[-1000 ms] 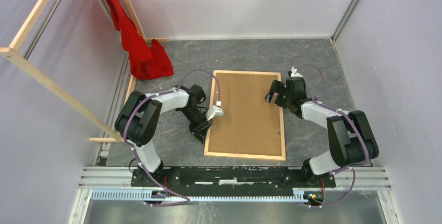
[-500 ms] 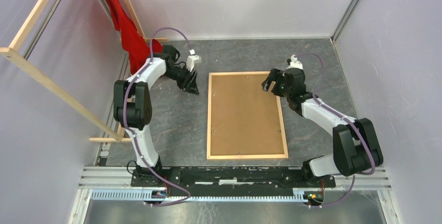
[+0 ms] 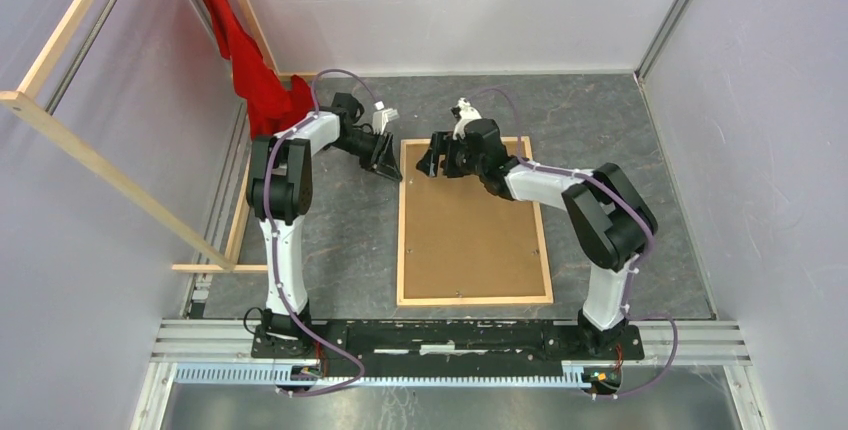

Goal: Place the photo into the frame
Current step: Install the photo frame at the center of the board.

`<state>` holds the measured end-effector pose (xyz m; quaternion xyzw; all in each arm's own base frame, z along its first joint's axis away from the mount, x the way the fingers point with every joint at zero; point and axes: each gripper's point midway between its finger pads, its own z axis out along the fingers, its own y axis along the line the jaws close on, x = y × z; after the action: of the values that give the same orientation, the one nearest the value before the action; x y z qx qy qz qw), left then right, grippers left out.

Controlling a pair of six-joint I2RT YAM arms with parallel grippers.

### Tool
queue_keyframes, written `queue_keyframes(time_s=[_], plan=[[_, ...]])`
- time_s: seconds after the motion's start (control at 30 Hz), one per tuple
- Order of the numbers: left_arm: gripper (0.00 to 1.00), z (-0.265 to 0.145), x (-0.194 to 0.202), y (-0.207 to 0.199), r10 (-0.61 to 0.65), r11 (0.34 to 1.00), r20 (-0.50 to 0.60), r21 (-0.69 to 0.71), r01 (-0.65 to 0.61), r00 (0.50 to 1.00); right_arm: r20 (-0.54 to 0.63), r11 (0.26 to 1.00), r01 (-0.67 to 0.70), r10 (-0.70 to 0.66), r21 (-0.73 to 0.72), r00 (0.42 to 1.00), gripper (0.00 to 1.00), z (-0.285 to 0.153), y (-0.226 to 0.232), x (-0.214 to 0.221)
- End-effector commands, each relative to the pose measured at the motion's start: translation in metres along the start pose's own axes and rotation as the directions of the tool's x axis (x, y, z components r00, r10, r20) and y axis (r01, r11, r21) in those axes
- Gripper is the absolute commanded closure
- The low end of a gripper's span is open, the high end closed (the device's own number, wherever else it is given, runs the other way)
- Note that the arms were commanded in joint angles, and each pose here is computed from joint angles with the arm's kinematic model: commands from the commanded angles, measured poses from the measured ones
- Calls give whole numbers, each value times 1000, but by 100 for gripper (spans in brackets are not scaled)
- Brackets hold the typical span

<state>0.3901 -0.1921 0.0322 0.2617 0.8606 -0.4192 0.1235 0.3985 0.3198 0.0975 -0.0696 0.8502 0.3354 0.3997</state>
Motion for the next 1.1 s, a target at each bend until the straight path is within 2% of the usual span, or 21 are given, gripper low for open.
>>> queue_keyframes(time_s=[0.0, 0.13, 0.3, 0.77, 1.07], plan=[[58, 2, -24, -6, -12, 999, 58, 41, 10, 998, 12, 993, 30, -29, -118, 1000, 22, 23, 33, -10], [68, 9, -19, -1, -22, 999, 43, 42, 20, 999, -34, 992, 21, -26, -127, 999, 24, 40, 33, 5], [75, 14, -13, 6, -31, 999, 28, 37, 30, 999, -79, 991, 4, -15, -137, 997, 25, 50, 30, 22], [82, 17, -2, 11, -45, 999, 6, 27, 44, 999, -167, 976, -36, -1, -215, 986, 29, 59, 51, 59], [83, 17, 2, 10, -39, 999, 0, 26, 39, 999, -166, 981, -25, -8, -190, 986, 29, 62, 47, 62]])
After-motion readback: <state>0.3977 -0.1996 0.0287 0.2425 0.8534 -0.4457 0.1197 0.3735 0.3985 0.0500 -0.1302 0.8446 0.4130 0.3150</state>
